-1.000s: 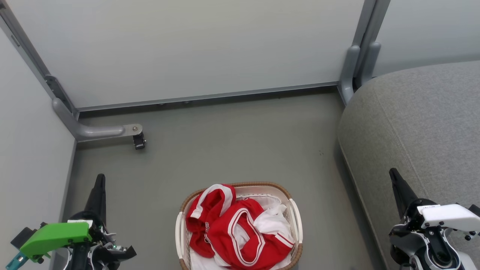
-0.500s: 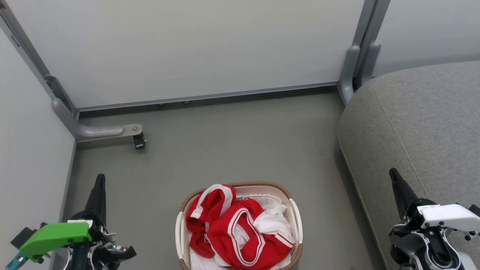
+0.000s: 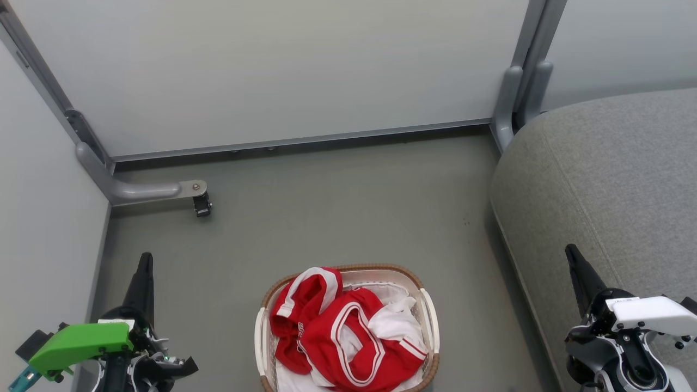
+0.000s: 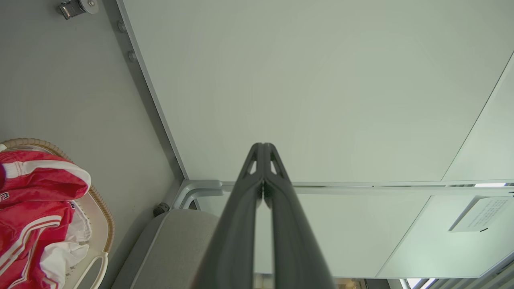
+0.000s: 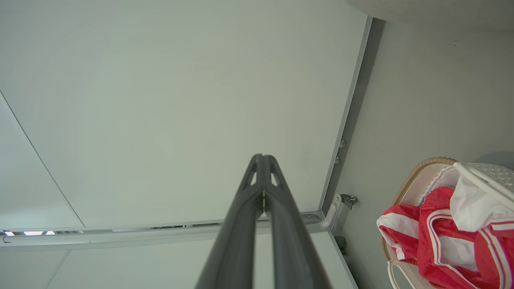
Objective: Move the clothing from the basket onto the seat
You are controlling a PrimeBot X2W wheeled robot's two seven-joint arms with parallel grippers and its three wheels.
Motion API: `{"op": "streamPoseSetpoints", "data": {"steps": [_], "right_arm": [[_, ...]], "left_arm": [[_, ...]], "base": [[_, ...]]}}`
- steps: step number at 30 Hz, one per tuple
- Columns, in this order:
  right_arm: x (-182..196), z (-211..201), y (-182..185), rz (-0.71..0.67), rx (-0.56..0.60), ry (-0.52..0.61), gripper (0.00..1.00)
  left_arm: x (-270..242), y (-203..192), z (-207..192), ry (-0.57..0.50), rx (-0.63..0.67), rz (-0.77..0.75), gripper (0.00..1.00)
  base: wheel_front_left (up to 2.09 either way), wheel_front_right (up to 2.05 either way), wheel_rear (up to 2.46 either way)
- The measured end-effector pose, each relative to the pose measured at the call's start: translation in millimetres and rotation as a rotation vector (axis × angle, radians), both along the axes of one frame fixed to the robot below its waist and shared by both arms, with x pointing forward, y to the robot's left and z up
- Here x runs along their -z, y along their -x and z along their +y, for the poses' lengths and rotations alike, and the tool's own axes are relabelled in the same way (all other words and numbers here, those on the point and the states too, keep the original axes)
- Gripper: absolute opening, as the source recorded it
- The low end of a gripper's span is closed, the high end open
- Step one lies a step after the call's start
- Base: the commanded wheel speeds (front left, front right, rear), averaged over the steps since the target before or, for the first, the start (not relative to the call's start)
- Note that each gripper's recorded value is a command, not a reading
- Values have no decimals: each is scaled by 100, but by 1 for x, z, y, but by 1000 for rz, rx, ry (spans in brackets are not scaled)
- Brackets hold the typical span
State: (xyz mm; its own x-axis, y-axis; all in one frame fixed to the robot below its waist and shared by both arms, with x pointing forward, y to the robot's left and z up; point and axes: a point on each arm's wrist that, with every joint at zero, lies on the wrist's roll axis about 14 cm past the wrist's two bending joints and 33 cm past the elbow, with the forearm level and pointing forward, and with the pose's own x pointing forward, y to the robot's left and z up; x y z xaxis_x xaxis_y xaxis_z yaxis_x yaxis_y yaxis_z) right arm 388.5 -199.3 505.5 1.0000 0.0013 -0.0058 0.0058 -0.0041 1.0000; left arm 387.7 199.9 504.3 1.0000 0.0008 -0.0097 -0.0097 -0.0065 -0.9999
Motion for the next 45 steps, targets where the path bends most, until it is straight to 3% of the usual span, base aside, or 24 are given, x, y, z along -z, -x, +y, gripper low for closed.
{"op": "streamPoseSetpoints", "data": {"steps": [29,30,37,45], "right_arm": [[0,0,0,0,0,0,0],[0,0,0,0,0,0,100],[32,4,14,96,1,-19,100],[34,10,16,101,8,-2,100]], "left_arm": [[0,0,0,0,0,0,0],[0,0,0,0,0,0,100],[33,14,-5,15,4,99,100],[33,16,-12,-15,3,100,100]], "base": [[0,0,0],[0,0,0],[0,0,0],[0,0,0]]}}
